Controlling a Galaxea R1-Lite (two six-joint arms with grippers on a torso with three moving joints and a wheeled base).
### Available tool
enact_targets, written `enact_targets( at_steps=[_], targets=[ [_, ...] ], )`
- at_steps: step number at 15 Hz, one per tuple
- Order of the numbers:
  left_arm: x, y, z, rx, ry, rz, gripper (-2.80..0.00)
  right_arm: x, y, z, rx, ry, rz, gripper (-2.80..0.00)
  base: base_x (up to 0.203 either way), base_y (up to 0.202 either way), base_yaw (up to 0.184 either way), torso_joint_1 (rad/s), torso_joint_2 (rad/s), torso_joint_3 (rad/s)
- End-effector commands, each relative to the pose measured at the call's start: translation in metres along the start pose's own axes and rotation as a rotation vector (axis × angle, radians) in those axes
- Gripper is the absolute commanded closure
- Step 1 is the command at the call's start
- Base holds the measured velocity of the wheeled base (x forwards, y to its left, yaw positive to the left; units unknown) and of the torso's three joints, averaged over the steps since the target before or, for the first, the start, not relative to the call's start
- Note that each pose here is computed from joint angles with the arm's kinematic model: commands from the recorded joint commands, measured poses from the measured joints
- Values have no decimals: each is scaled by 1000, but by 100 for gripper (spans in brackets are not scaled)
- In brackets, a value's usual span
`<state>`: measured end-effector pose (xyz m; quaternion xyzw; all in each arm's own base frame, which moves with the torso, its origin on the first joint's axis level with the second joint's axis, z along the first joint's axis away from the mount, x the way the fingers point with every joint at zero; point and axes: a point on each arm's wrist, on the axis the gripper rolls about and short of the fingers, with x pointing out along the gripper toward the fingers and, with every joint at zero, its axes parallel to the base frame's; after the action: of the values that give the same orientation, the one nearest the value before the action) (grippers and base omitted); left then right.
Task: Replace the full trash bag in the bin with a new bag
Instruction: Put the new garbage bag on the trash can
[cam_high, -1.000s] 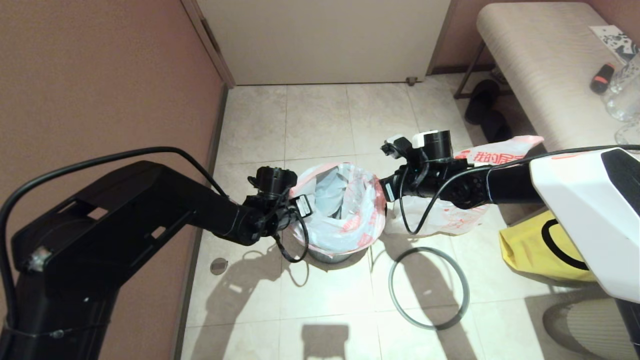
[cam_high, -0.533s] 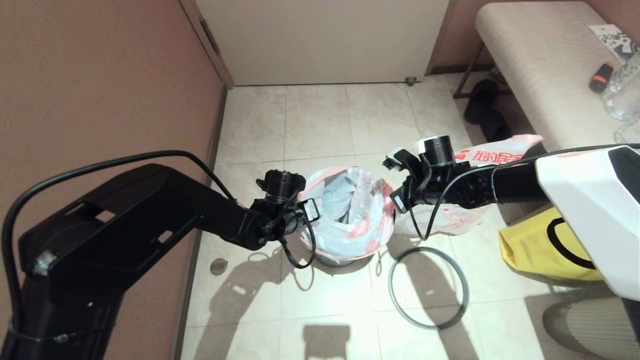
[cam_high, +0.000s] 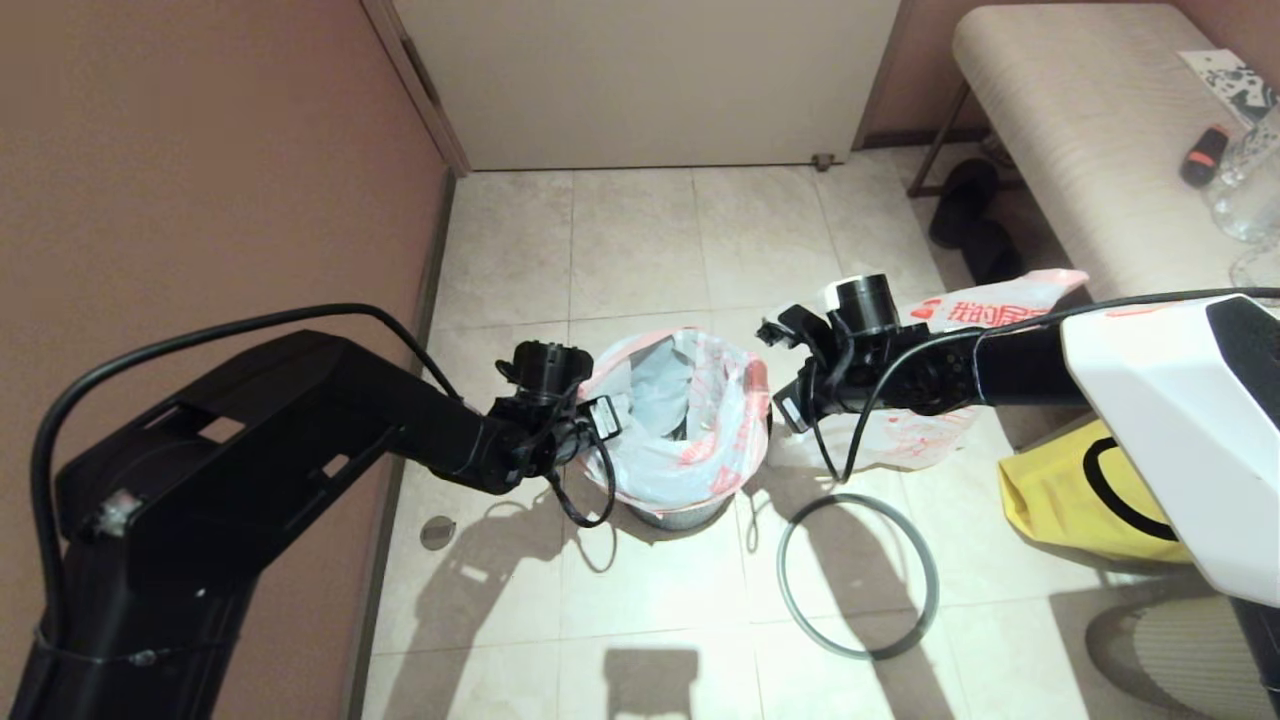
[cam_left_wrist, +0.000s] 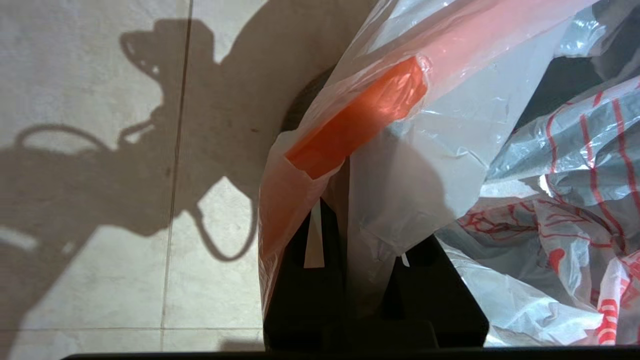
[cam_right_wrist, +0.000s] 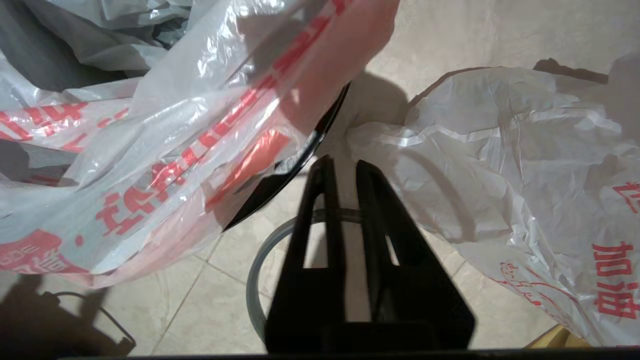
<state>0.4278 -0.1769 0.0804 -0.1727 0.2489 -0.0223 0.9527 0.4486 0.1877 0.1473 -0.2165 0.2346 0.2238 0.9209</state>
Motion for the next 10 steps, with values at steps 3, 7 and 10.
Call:
enact_targets(
  at_steps=[3,7,10],
  targets=[
    [3,3,0,-5,-1,7,0,2,5,1,0,-1,10,-280,0,0,0,0,0,0],
    [3,3,-1,-5,-1,7,0,4,12,3,19,-4,21,-280,0,0,0,0,0,0],
    [4,3,-2,-3,2,8,0,7,23,6,51,-11,39,-280,0,0,0,0,0,0]
  ],
)
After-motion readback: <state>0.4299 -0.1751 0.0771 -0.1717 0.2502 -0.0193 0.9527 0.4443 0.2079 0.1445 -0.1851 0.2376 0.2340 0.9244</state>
